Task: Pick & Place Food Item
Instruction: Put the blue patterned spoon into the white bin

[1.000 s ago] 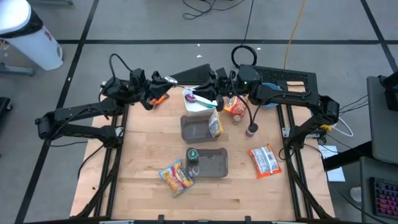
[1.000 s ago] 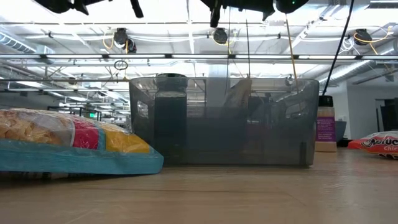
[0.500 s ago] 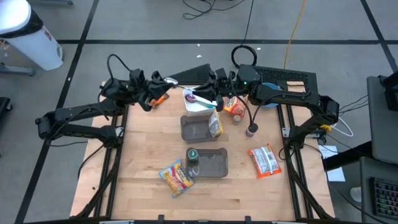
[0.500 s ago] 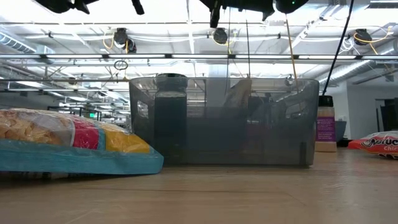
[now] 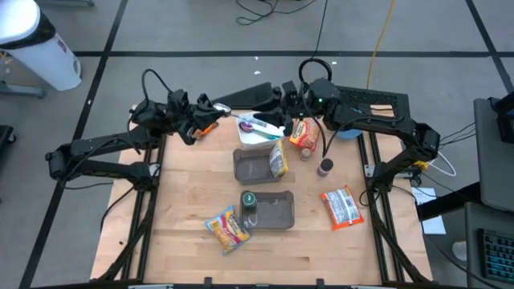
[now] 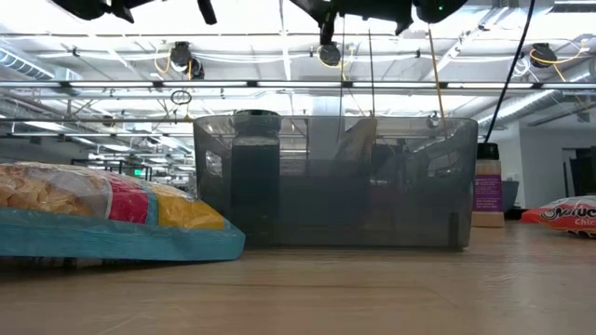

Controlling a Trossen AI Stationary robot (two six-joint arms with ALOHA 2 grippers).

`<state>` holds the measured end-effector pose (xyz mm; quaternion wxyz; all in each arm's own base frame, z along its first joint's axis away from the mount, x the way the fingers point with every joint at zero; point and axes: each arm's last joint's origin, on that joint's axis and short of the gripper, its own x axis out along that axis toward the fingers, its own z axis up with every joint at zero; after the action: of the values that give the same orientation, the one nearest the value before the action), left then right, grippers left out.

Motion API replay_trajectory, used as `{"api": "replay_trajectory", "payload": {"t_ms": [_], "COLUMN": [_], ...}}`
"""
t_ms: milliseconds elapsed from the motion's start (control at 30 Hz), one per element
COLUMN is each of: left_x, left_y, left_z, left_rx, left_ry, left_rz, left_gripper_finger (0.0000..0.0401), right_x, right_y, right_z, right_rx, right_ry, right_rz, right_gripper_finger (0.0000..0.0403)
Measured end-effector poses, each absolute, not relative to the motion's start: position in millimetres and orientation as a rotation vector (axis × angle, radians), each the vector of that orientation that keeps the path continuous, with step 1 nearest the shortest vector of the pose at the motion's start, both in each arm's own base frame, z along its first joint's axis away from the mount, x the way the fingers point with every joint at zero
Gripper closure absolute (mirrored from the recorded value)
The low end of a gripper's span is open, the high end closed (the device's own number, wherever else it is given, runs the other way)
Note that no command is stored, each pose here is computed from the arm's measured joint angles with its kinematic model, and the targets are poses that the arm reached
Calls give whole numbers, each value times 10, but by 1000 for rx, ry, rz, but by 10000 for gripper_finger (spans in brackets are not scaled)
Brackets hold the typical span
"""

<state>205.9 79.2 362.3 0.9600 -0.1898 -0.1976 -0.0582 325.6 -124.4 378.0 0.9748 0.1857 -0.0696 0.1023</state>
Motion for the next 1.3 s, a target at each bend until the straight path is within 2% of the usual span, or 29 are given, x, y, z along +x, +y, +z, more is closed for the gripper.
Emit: {"api": "replay_trajectory", "payload": {"t_ms": [133,300,700,933,1300], "left_x": [2084,2122,2467,2706,2743], "left_y": [824,880,1093,1210,1259], "left_z": [3586,3665,3926,3999,4023], "left_rx": [-450,-463,-464,-461,-452], "left_ry": [-290,-168,-53,9,51], "left_rz": [-136,-111,-241,-266,-261], "left_gripper_finger": [395,390,395,395,390], "right_x": [3181,3184,3246,3315,3310], "right_y": [-1330,-1416,-1418,-1361,-1347], "right_z": [3874,3939,3794,3711,3713], "right_rx": [399,451,418,421,422], "right_ry": [-105,47,161,200,209], "right_rz": [278,356,340,338,344], "right_gripper_finger": [188,173,200,202,227]}}
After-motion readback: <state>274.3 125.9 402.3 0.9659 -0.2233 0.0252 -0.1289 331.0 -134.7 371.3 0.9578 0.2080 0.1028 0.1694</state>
